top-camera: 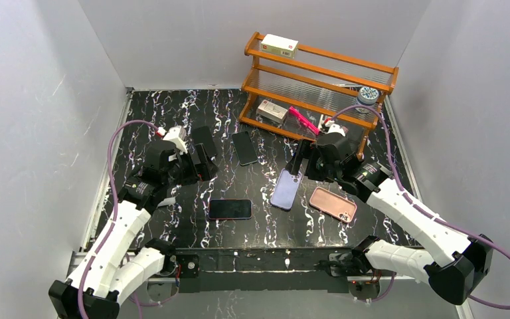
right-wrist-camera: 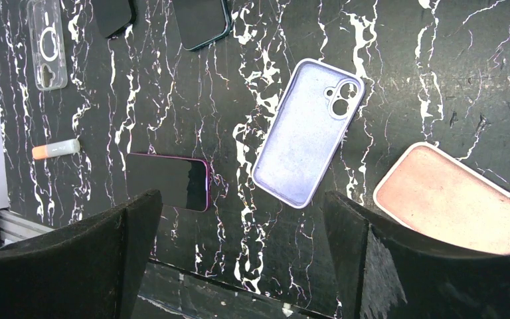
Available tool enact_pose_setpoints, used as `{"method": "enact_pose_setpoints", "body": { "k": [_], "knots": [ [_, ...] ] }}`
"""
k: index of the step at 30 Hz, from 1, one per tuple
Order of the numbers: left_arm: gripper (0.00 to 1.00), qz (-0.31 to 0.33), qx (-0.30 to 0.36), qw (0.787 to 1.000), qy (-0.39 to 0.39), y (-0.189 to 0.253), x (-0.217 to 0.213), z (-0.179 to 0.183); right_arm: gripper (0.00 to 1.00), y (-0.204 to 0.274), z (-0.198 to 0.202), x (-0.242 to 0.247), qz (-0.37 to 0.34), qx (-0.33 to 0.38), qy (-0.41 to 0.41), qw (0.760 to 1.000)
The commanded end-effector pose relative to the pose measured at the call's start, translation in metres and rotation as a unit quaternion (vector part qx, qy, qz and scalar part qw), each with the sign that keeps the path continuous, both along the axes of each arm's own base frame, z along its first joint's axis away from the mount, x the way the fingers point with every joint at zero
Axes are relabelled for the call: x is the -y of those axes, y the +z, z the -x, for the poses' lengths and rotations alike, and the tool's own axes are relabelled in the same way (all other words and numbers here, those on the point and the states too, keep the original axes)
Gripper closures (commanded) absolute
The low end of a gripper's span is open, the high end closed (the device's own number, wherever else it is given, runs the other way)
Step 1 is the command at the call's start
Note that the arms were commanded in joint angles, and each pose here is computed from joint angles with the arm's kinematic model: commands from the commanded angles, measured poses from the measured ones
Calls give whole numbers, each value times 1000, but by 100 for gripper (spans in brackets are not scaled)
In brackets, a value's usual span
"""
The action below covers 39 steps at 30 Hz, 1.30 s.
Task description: Put the phone into the phone case
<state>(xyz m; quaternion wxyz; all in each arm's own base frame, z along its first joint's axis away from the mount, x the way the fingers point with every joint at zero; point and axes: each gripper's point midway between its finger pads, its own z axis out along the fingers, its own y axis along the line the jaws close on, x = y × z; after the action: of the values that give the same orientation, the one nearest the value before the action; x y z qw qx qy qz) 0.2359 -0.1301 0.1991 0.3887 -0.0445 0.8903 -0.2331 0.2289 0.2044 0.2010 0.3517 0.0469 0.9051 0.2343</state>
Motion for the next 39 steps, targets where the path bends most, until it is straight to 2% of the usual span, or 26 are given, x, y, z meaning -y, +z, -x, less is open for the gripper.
{"method": "enact_pose_setpoints", "body": {
  "k": [1,6,13,16,20,24,29,33,39],
  "knots": [
    [2,-8,3,1000,5,2,-2,-3,1,8,-2,-1,-6,12,0,1000],
    [2,-22,-2,1000,11,-3,-5,-8,1,9,-1,-2,-14,8,-4,1000],
    [2,-88,-21,993,74,-31,-31,-23,1,16,-2,-13,-31,16,19,999],
    [2,-141,-29,981,132,-37,-54,-38,1,23,0,-19,-40,22,39,998],
    [3,-183,-62,969,153,-51,-62,-57,1,34,8,-32,-74,42,88,992],
    [6,-237,-100,945,202,-68,-86,-73,1,44,11,-31,-83,65,98,990],
    [10,-219,-147,937,231,-95,-109,-96,1,41,14,-29,-91,76,100,988],
    [16,-167,-200,935,241,-119,-128,-112,1,35,15,-30,-93,79,105,987],
    [21,-195,-222,920,258,-140,-144,-124,1,30,19,-36,-89,88,143,982]
  ]
}}
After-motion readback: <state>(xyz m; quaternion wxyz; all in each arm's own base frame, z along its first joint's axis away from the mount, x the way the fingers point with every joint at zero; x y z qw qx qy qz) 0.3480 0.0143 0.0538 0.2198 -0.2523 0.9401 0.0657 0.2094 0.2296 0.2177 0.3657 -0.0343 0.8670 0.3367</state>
